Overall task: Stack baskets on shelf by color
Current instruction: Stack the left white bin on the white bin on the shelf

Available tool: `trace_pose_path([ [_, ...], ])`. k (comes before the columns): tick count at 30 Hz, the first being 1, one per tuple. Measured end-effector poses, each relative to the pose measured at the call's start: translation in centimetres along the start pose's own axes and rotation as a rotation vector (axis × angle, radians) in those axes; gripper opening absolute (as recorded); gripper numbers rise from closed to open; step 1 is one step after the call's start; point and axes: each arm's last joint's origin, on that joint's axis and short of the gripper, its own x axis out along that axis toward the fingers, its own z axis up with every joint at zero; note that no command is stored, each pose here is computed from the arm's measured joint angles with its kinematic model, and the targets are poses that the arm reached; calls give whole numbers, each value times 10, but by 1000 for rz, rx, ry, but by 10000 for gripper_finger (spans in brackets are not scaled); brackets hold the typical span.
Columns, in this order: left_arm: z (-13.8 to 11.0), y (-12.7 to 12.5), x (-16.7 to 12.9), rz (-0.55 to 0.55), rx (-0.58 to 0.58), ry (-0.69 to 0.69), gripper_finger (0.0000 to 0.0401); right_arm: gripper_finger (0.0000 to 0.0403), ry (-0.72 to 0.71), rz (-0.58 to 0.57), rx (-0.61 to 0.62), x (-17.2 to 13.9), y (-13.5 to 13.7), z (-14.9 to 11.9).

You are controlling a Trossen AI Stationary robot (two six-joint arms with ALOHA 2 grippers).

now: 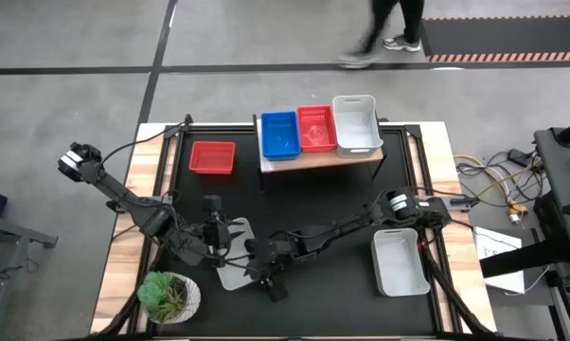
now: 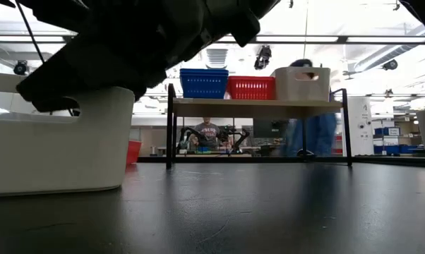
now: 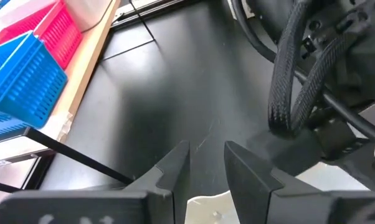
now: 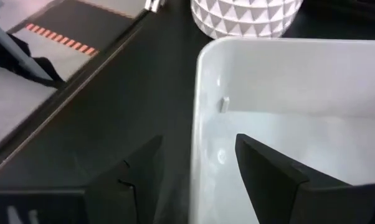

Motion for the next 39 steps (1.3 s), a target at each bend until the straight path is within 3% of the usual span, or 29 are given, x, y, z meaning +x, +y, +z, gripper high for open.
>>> trace_pose_path([
  [7, 0, 0, 0, 0, 0, 0, 83, 151, -6, 11, -24, 3, 2, 0],
  [14, 2, 0, -1, -2, 7, -10, 83, 23, -14, 64, -36, 2, 3, 1],
  [23, 13, -1, -2, -9, 6, -90, 83, 9, 66, 152, -114, -14, 24, 10],
  [32, 26, 3, -8, -12, 17, -133, 83, 9, 182, 195, -145, -87, 44, 43],
  [39, 26, 3, -8, -12, 19, -134, 83, 9, 191, 181, -124, -170, 56, 67],
])
